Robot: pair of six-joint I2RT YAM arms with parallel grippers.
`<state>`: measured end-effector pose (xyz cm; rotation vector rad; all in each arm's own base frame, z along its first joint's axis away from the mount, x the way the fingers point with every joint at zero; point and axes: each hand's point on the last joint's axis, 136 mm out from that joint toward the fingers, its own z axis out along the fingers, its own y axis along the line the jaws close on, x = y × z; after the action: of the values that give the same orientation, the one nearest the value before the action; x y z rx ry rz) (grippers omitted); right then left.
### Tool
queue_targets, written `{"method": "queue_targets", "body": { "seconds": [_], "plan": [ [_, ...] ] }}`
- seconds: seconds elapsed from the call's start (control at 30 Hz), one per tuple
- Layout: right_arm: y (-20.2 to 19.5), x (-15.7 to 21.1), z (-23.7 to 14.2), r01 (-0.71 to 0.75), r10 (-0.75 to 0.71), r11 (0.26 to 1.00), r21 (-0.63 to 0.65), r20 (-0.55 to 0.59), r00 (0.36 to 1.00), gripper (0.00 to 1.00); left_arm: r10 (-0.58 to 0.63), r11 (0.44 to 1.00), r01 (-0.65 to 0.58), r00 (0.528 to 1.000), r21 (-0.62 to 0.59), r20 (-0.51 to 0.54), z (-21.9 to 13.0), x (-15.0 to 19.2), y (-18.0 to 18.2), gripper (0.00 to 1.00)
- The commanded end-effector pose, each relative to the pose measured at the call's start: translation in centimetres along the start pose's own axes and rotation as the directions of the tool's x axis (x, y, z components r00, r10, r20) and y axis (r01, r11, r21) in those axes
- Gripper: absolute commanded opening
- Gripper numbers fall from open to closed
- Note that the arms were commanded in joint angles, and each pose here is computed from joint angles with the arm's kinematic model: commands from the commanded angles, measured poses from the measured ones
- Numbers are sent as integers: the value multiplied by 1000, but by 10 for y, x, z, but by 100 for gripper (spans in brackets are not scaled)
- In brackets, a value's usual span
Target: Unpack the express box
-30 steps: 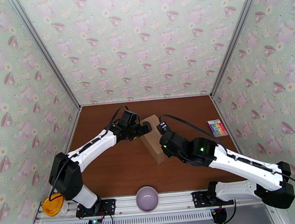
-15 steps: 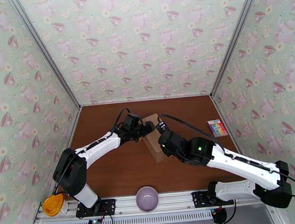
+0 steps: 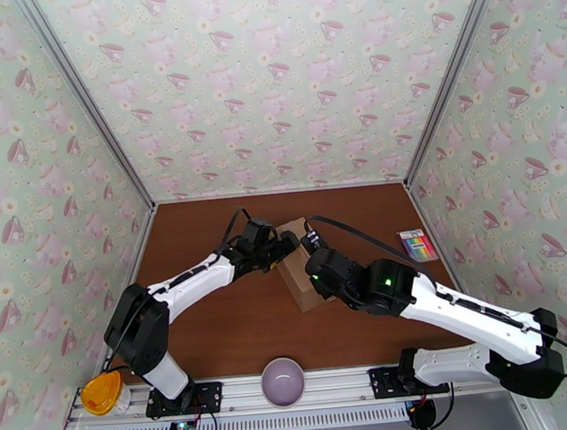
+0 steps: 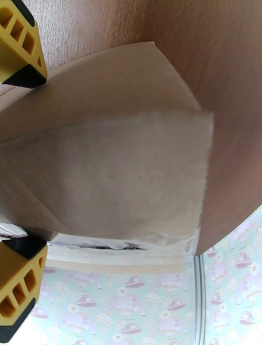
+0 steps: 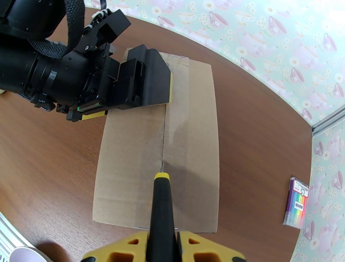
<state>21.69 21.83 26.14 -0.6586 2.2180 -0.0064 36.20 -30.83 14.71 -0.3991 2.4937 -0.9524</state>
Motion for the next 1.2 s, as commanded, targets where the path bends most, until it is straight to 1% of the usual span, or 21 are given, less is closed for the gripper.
{"method": "queue_targets", "body": {
  "seconds": [0.0,0.13,0.33,0.5,0.63,0.8,0.87,1.03,1.17],
  "plan": [
    [2,19,1,-16,15,1000,-17,-41,999,0,-42,993,44,999,-110,27,12,-3,31,97],
    [3,32,9,-14,13,1000,-6,-70,997,0,-50,991,54,998,-125,38,13,-5,33,97],
    [-5,15,-9,-19,18,1000,-10,-32,999,0,-59,988,67,997,-138,59,13,-10,34,97],
    [-10,19,-16,-27,27,1000,-6,-47,999,0,-64,986,74,995,-149,72,14,-14,35,97],
    [-8,30,-10,-29,29,1000,0,-68,997,0,-72,984,83,995,-159,73,16,-13,39,97],
    [-3,49,6,0,2,1000,20,-118,993,0,-77,981,91,994,-174,83,18,-15,44,97],
    [-2,46,6,5,-3,1000,19,-118,993,0,-82,980,96,993,-175,88,19,-16,45,97],
    [-6,24,-5,4,-3,1000,11,-46,999,0,-88,977,108,990,-183,114,20,-25,48,96],
    [-8,14,-10,26,-26,1000,17,-20,999,0,-92,975,117,987,-188,135,20,-34,50,96]
  ]
}}
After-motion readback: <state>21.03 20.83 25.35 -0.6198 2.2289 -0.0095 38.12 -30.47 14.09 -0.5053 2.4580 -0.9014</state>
